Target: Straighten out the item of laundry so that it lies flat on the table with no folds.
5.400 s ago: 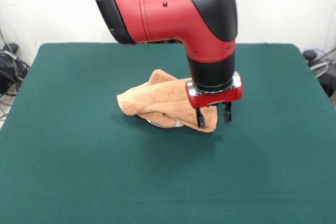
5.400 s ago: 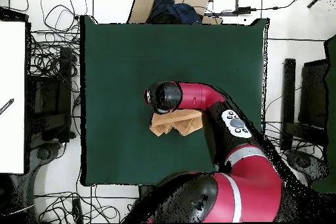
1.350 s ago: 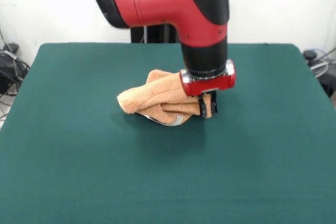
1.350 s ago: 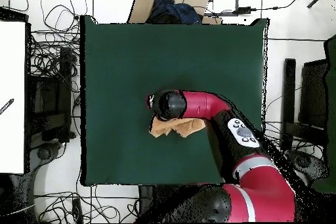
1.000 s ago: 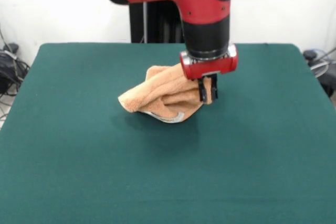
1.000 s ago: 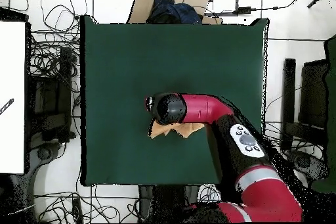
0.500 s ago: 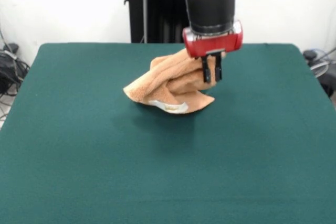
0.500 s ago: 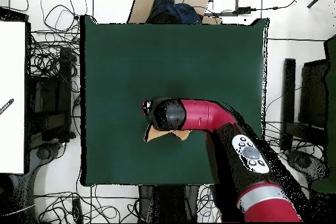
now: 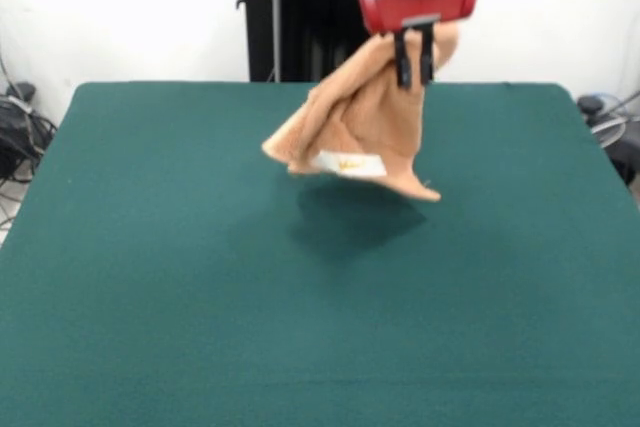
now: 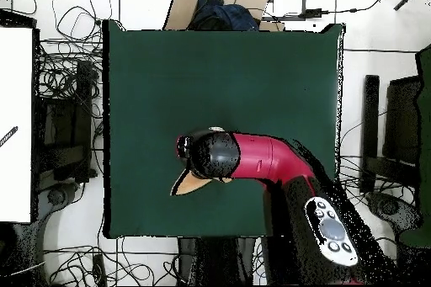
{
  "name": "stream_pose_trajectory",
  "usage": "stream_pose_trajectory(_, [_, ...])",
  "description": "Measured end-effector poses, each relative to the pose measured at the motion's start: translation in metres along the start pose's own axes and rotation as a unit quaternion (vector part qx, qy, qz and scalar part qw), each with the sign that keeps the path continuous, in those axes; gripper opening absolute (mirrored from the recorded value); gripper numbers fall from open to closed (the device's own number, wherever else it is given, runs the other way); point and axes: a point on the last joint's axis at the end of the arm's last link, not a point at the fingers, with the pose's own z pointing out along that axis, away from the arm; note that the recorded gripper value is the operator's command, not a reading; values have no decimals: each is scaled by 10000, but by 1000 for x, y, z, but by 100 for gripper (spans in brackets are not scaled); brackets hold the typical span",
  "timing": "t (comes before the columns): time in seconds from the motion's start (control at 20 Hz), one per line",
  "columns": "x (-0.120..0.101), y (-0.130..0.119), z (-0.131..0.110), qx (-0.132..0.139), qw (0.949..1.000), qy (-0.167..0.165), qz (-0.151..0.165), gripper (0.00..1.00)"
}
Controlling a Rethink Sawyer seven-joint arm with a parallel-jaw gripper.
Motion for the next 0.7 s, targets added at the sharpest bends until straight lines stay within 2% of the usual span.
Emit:
stream_pose_trajectory(0.05, [3, 3, -14, -8, 9999, 99, 44, 0])
stream_pose_trajectory(0.3, [2, 6, -37, -8, 9999, 103, 121, 0])
stream_pose_trajectory(0.5, [-1, 9, -46, -51, 9998, 34, 207, 0])
stream_pose_trajectory(0.7, [4, 13, -42, -142, 9995, 115, 266, 0])
